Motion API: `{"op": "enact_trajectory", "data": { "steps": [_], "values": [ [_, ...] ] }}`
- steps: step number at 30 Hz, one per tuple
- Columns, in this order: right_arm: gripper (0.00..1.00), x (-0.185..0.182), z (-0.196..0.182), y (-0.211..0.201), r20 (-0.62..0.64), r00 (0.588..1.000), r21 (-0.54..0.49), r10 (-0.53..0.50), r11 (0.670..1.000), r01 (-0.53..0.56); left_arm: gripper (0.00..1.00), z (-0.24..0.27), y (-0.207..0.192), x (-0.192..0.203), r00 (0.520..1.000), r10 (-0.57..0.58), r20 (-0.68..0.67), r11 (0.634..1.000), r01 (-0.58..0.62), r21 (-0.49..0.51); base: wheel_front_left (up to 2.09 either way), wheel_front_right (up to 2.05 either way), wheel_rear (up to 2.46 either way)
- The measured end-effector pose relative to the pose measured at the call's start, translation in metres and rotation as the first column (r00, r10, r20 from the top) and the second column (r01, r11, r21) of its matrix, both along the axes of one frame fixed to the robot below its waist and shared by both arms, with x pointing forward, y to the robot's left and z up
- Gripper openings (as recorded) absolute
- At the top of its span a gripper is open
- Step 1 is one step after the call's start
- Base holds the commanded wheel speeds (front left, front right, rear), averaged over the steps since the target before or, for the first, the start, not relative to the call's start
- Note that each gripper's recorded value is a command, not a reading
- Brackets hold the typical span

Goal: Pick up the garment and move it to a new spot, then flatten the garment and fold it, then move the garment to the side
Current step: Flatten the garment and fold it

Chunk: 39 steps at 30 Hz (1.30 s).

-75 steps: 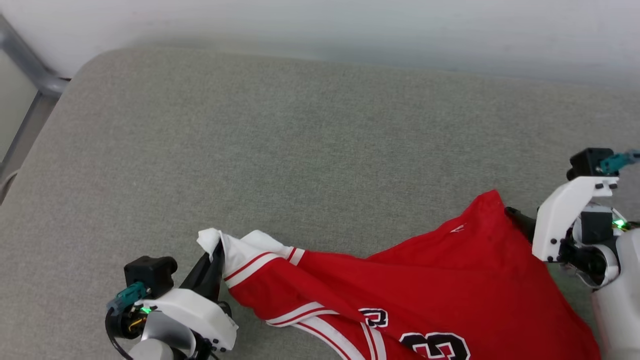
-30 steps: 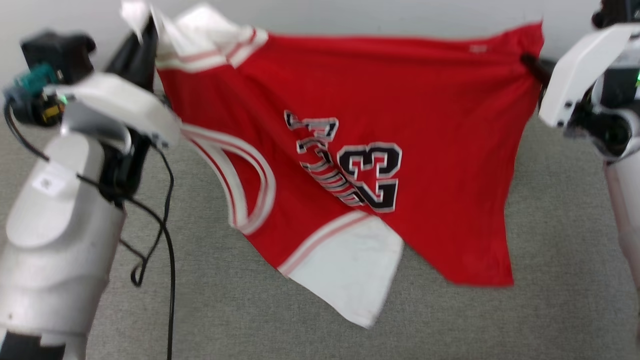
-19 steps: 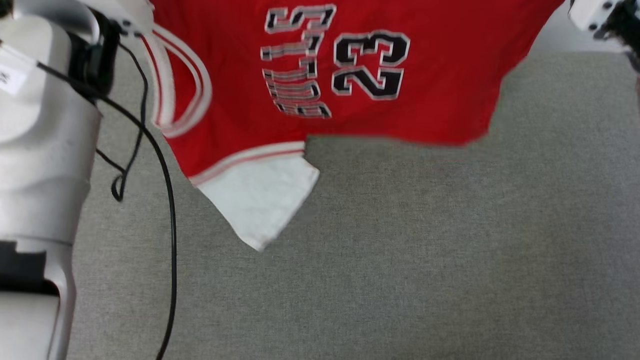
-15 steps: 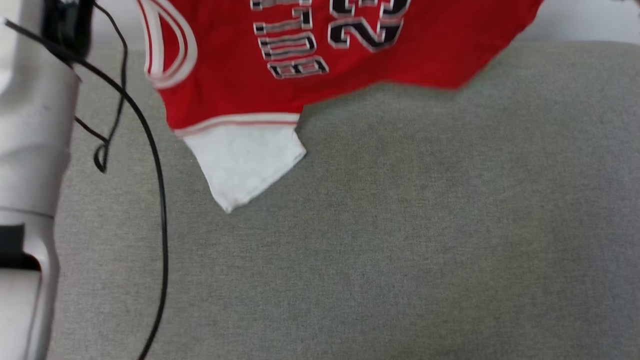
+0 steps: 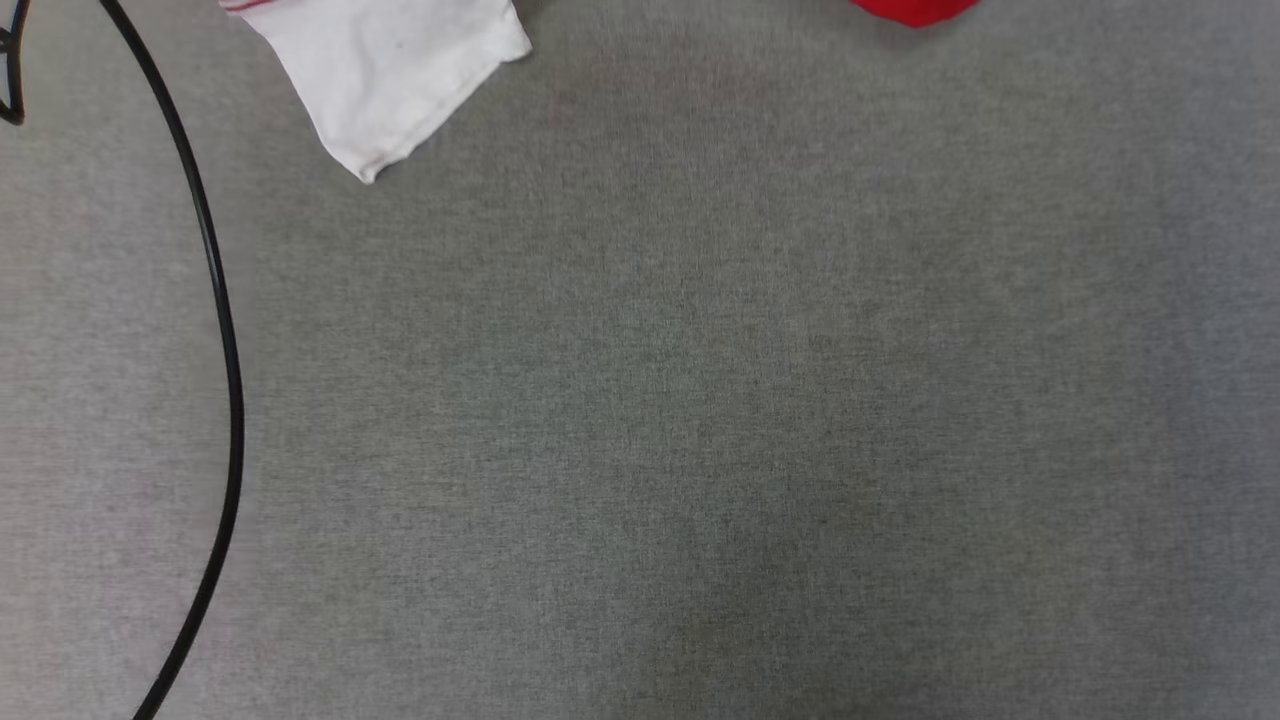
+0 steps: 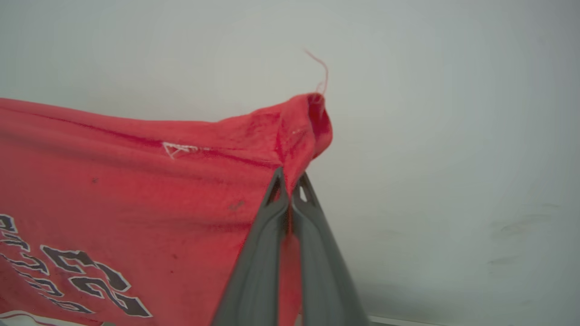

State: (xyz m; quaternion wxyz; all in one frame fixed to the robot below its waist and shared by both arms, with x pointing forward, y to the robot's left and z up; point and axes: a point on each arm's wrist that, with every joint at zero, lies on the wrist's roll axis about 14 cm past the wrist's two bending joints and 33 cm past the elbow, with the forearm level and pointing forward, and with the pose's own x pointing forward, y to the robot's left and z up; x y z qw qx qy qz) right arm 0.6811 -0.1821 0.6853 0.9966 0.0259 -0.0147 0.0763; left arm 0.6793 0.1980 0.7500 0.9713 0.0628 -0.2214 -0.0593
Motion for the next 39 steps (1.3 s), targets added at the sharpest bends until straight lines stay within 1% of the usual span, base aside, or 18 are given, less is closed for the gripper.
{"op": "enact_trajectory", "data": {
  "steps": [5,7,11,14,16,18,19,20,22,25,27,29,36,39],
  "values": [
    [0.00,0.021,-0.045,0.007,-0.061,0.998,-0.010,0.013,1.000,-0.013,0.00,-0.052,0.001,0.027,0.996,-0.004,-0.087,1.000,0.003,-0.016,0.00,0.00,0.00],
    [0.00,0.027,-0.062,0.010,-0.088,0.996,-0.007,0.021,1.000,-0.022,0.00,-0.072,0.003,0.035,0.992,-0.009,-0.123,0.999,0.004,-0.040,0.00,0.00,0.00],
    [0.00,0.033,-0.094,0.016,-0.140,0.989,-0.032,0.039,0.999,-0.044,0.00,-0.116,0.003,0.045,0.978,-0.023,-0.207,0.996,0.006,-0.084,0.00,0.00,0.00],
    [0.00,0.033,-0.118,0.023,-0.181,0.982,-0.041,0.063,0.997,-0.071,0.00,-0.154,0.007,0.044,0.959,-0.025,-0.283,0.994,-0.007,-0.112,0.00,0.00,0.00],
    [0.00,0.028,-0.140,0.029,-0.222,0.972,-0.052,0.083,0.994,-0.097,0.00,-0.180,0.011,0.039,0.941,-0.020,-0.337,0.995,-0.015,-0.099,0.00,0.00,0.00],
    [0.00,0.022,-0.163,0.033,-0.253,0.962,-0.105,0.101,0.986,-0.131,0.00,-0.209,0.015,0.034,0.916,-0.011,-0.400,0.997,-0.021,-0.074,0.00,0.00,0.00],
    [0.00,0.018,-0.176,0.034,-0.272,0.956,-0.115,0.108,0.983,-0.143,0.00,-0.225,0.016,0.030,0.903,-0.011,-0.430,0.997,-0.023,-0.074,0.00,0.00,0.00],
    [0.00,0.009,-0.194,0.036,-0.302,0.946,-0.116,0.117,0.981,-0.159,0.00,-0.244,0.017,0.022,0.884,-0.009,-0.468,0.997,-0.026,-0.068,0.00,0.00,0.00],
    [0.00,-0.011,-0.223,0.037,-0.366,0.921,-0.101,0.131,0.979,-0.179,0.00,-0.271,0.020,0.003,0.852,-0.012,-0.523,0.995,-0.041,-0.089,0.00,0.00,0.00],
    [0.00,-0.034,-0.233,0.037,-0.372,0.916,-0.067,0.151,0.980,-0.189,0.00,-0.288,0.014,-0.022,0.832,-0.044,-0.554,0.992,-0.030,-0.124,0.00,0.00,0.00],
    [0.00,-0.055,-0.252,0.033,-0.404,0.901,-0.046,0.155,0.981,-0.189,0.00,-0.303,0.010,-0.043,0.811,-0.070,-0.580,0.987,-0.030,-0.161,0.00,0.00,0.00],
    [0.00,-0.078,-0.269,0.029,-0.440,0.884,-0.015,0.157,0.983,-0.182,0.00,-0.317,0.012,-0.067,0.790,-0.080,-0.608,0.984,-0.036,-0.177,0.00,0.00,0.00],
    [0.00,-0.144,-0.283,0.019,-0.485,0.861,0.054,0.155,0.988,-0.147,0.00,-0.338,0.022,-0.146,0.748,-0.096,-0.657,0.972,-0.074,-0.225,0.00,0.00,0.00],
    [0.00,-0.170,-0.281,0.012,-0.483,0.864,0.074,0.144,0.990,-0.124,0.00,-0.339,0.028,-0.179,0.740,-0.083,-0.668,0.967,-0.104,-0.235,0.00,0.00,0.00]
  ]
}}
